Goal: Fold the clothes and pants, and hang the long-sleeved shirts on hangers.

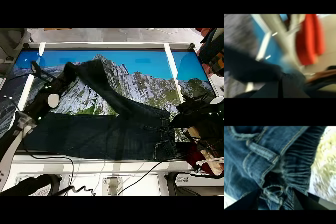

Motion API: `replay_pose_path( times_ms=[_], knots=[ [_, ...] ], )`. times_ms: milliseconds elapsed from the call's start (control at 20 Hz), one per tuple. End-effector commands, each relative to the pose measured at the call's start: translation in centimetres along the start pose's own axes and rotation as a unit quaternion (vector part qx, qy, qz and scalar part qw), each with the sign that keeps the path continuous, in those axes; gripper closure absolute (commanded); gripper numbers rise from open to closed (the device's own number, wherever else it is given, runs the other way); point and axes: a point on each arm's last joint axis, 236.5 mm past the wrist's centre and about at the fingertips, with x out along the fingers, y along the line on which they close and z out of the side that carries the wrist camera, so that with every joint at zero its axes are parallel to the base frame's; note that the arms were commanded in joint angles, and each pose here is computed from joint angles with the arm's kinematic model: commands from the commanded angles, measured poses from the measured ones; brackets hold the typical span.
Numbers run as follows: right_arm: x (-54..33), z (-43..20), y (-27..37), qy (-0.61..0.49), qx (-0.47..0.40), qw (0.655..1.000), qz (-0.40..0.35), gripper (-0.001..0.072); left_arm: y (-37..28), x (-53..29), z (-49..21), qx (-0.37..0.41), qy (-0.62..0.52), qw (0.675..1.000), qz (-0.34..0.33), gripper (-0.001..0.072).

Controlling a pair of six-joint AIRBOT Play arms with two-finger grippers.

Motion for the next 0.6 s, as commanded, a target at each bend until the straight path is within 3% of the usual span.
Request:
replay_pose_path(
  times_ms=[0, 150, 350, 400, 450, 500, 550],
  knots=[
    [0.3, 0.8, -0.7, -0.024, 0.01, 1.0, -0.006, 0.0273, -4.8, -2.5, 1.9, 0.033, -0.029, 0.997, -0.057, 0.0685],
    [0.2, 1.6, -1.3, -0.043, 0.034, 0.998, -0.019, 0.0272, -3.5, -3.0, 0.1, 0.093, 0.012, 0.995, -0.022, 0.0685],
    [0.2, 2.8, -0.7, -0.066, 0.038, 0.997, -0.005, 0.0273, 5.8, -1.4, -5.0, 0.14, 0.12, 0.977, 0.109, 0.0679],
    [0.2, 2.9, -0.9, -0.069, 0.038, 0.997, -0.008, 0.0273, 7.7, -1.0, -6.1, 0.139, 0.139, 0.972, 0.131, 0.0601],
    [0.1, 3.0, -1.0, -0.072, 0.038, 0.997, -0.01, 0.0273, 9.3, -0.7, -7.1, 0.14, 0.154, 0.967, 0.148, 0.0227],
    [0.1, 3.1, -1.1, -0.074, 0.038, 0.996, -0.011, 0.0272, 10.3, -0.4, -7.6, 0.142, 0.162, 0.964, 0.158, 0.0016],
    [0.1, 3.2, -1.1, -0.076, 0.038, 0.996, -0.013, 0.0273, 10.6, -0.4, -7.6, 0.16, 0.165, 0.96, 0.158, 0.0007]
  ],
)
